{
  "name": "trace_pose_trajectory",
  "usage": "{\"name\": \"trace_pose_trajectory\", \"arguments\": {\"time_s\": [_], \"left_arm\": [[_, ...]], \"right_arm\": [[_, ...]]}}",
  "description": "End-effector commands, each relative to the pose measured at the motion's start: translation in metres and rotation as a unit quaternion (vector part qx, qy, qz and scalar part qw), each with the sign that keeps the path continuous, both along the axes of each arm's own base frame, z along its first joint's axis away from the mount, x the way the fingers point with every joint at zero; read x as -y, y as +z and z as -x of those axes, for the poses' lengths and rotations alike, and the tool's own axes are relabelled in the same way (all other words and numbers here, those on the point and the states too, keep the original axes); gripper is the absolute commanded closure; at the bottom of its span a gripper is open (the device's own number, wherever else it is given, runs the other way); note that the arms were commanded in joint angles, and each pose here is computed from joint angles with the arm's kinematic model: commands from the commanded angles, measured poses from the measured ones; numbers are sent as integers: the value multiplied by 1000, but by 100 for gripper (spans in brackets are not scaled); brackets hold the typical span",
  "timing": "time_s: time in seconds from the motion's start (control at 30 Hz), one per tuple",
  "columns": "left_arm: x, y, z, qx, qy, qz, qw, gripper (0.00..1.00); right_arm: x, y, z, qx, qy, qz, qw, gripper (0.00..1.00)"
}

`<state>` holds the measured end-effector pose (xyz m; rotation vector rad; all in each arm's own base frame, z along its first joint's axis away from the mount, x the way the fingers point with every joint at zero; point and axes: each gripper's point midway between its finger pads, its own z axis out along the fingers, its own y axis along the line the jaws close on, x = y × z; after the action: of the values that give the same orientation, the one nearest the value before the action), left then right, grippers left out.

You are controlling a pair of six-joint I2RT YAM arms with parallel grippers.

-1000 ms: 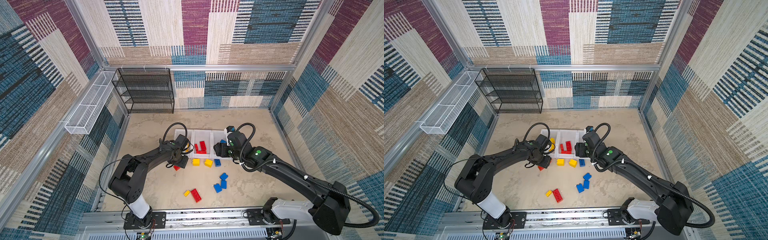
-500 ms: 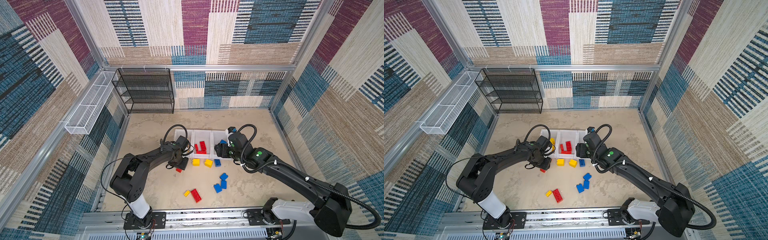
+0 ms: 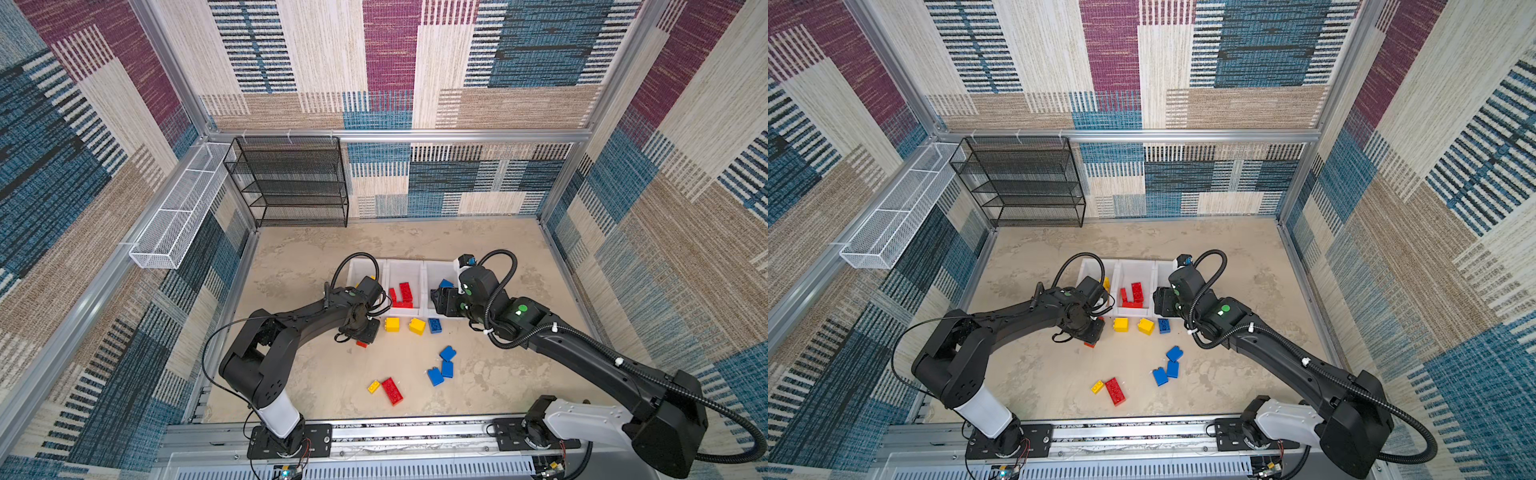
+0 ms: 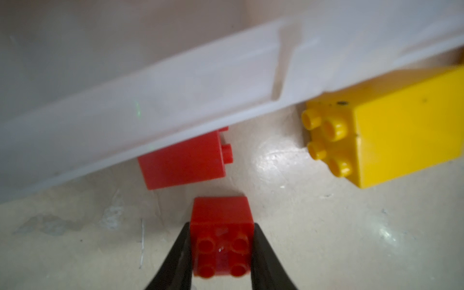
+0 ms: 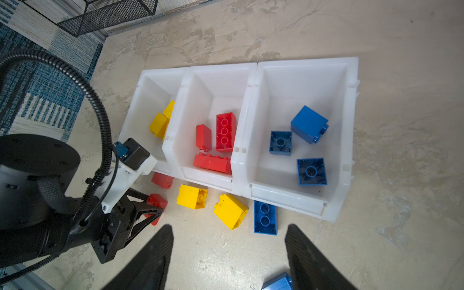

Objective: Sort the legos into containers by color
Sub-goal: Pick up the lego from the center of the table, then place the lego in the container.

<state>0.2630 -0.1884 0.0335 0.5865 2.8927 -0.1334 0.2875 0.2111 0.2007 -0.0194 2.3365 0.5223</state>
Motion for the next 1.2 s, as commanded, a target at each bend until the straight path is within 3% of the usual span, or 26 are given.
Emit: {"name": "trace_pose_trajectory", "arguments": {"time_s": [0.0, 0.13, 0.33, 0.5, 0.7, 0.83, 0.97, 1.17], "left_arm": [[18, 14, 7, 8, 17, 31, 999, 68], [55, 52, 2, 35, 1, 90, 995, 68], [100, 102, -45, 91, -21, 137, 986, 67], [119, 87, -97, 106, -34, 96, 989, 65], [133, 69, -131, 92, -33, 81, 992, 64], [134, 66, -138, 97, -32, 77, 992, 60], [129, 61, -140, 95, -28, 74, 992, 46], [116, 86, -137, 117, -14, 89, 989, 40]], "right_arm": [[5, 8, 1, 9, -11, -2, 1000, 27], [14, 14, 5, 16, -21, 0, 1000, 27], [28, 14, 12, 17, -36, 5, 999, 27], [33, 10, 18, 8, -42, 3, 999, 27], [40, 8, 26, 3, -50, -6, 999, 28], [46, 6, 30, 1, -56, -2, 998, 28], [45, 1, 30, -7, -53, 6, 999, 27], [46, -8, 30, -21, -54, 19, 998, 27]]}}
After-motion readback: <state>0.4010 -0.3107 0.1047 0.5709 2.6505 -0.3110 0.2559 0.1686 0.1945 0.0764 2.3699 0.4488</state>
